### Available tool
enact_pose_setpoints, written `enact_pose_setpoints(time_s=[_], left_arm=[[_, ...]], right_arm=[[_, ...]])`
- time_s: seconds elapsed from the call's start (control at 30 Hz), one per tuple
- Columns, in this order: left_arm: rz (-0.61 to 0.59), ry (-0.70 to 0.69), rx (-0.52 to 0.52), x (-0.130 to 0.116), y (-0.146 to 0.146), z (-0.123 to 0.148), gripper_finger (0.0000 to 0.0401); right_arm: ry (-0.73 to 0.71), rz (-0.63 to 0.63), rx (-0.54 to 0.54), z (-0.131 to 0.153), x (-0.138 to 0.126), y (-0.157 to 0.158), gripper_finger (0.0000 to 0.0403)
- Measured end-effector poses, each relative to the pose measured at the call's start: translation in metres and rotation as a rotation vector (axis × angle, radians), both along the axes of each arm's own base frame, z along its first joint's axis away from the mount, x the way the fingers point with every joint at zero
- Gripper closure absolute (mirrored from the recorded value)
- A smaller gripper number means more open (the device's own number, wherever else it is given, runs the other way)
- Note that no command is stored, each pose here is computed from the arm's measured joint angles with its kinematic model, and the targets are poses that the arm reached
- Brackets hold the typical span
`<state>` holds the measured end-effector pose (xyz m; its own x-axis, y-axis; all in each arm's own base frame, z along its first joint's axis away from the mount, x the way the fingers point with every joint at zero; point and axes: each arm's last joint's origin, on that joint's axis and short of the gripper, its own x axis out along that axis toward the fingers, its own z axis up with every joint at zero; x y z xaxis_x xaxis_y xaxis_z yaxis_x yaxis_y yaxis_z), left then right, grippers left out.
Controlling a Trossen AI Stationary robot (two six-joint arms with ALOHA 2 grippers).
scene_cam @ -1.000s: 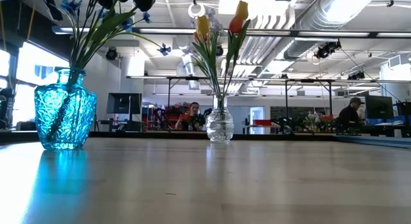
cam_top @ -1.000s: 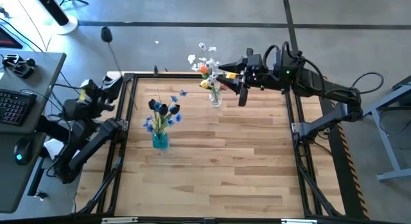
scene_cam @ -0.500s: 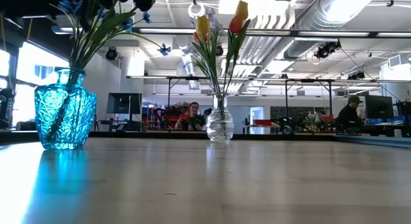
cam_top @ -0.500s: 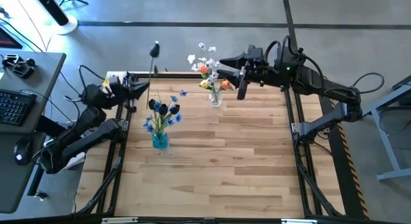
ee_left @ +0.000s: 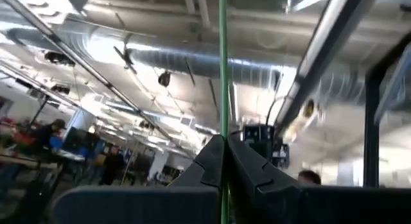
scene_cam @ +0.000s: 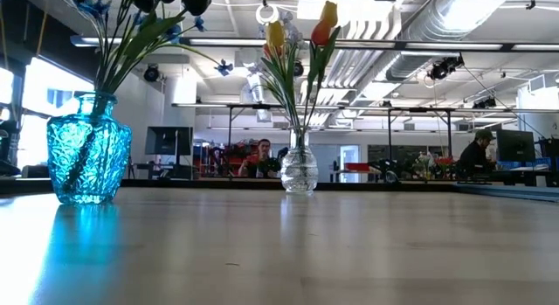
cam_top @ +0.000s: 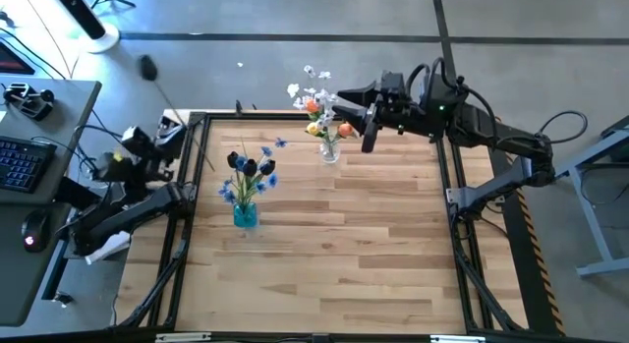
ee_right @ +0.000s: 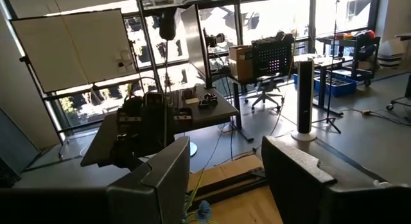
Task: Sort flowers into vase by color
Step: Put the black flower into the blue vase
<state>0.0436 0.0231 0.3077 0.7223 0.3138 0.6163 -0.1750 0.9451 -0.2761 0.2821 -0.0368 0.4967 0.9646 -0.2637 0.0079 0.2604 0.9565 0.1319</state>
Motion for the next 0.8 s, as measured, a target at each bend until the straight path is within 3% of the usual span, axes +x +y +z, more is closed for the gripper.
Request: enact_pose_setpoints(time_s=[0.27, 0.57, 0.8], left_arm=[[-0.079, -0.04, -0.092, 0.018, 0.004, -0.028, 0.0401], [-0.191, 0.169, -0.127, 0.038, -0.004, -0.044, 0.0401], [-0.214, 0.109, -0.176, 0.046, -0.011, -0.076, 0.0401]], right_arm=[[-0.003, -0.051, 0.0, 0.0, 0.0, -0.002, 0.0214], [-0.027, -0.086, 0.002, 0.002, -0.001, -0.003, 0.0214], [-0.039, -0.096, 0.018, 0.003, 0.0, -0.003, 0.0214]])
